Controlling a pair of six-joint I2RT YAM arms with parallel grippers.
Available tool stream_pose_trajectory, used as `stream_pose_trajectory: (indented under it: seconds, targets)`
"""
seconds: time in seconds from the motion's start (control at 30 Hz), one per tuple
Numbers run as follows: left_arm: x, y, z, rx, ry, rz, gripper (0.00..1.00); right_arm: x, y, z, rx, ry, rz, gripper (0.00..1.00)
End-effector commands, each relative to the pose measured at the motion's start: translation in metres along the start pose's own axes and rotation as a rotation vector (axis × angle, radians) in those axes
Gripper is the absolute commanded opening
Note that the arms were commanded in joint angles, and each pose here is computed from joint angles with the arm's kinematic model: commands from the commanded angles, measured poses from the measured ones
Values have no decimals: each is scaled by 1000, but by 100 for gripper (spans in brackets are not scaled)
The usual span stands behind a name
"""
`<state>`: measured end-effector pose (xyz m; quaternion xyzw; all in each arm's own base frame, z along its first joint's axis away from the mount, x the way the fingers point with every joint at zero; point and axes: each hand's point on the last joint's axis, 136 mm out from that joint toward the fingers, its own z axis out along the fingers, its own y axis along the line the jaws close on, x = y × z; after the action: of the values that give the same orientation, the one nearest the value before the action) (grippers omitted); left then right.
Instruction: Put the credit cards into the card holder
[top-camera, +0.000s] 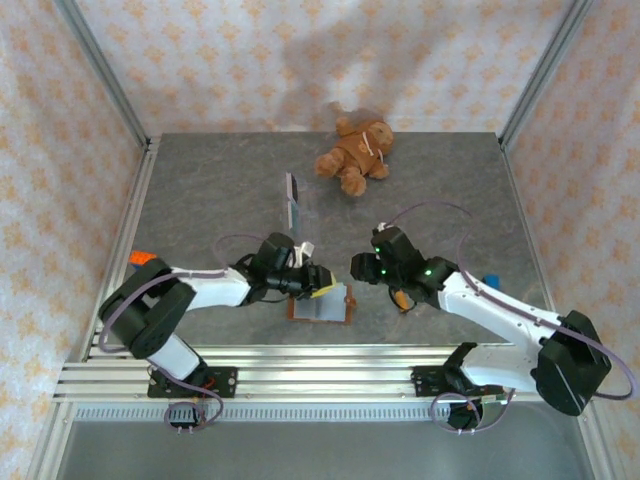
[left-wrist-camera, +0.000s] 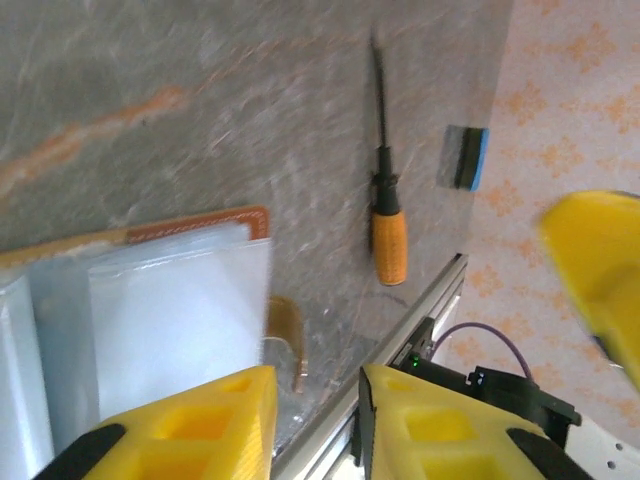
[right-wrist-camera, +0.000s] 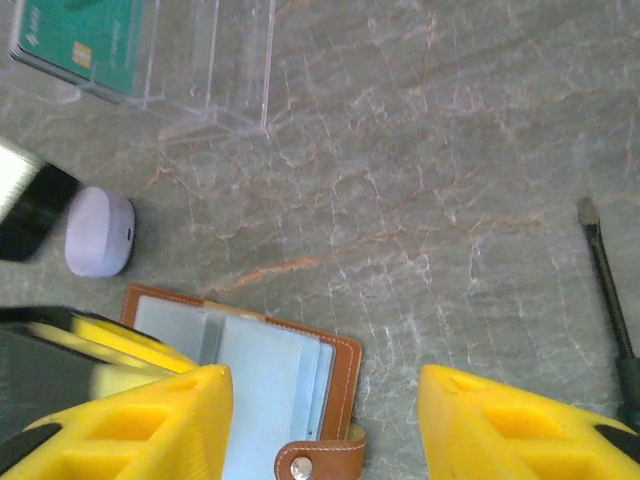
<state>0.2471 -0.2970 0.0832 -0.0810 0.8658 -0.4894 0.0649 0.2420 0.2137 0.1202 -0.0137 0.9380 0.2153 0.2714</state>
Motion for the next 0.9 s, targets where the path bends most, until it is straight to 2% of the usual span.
stream_pose_trajectory:
  seconds: [0.0,0.13,0.27,0.4,0.63,0.87]
  targets:
    - [-10,10,-28,-118,-41,63,31,6,6,4,52,28,-1,58]
    - [-12,34,-52,-163,-65,21,30,12,32,17,62,46,6,64]
    - [-11,60,-68,-167,-127,-52,30,31,68,36,17,129,-55,67]
    - [-5,80,-76,-184,-141,-103,30,52,88,57,28,229,-120,70]
    - [-5,96,-90,-197,-181,-144,28,64,93,76,75,298,-146,69]
    - [-4,95,-85,-168,-158,-147,23,79,88,91,140,351,-174,62]
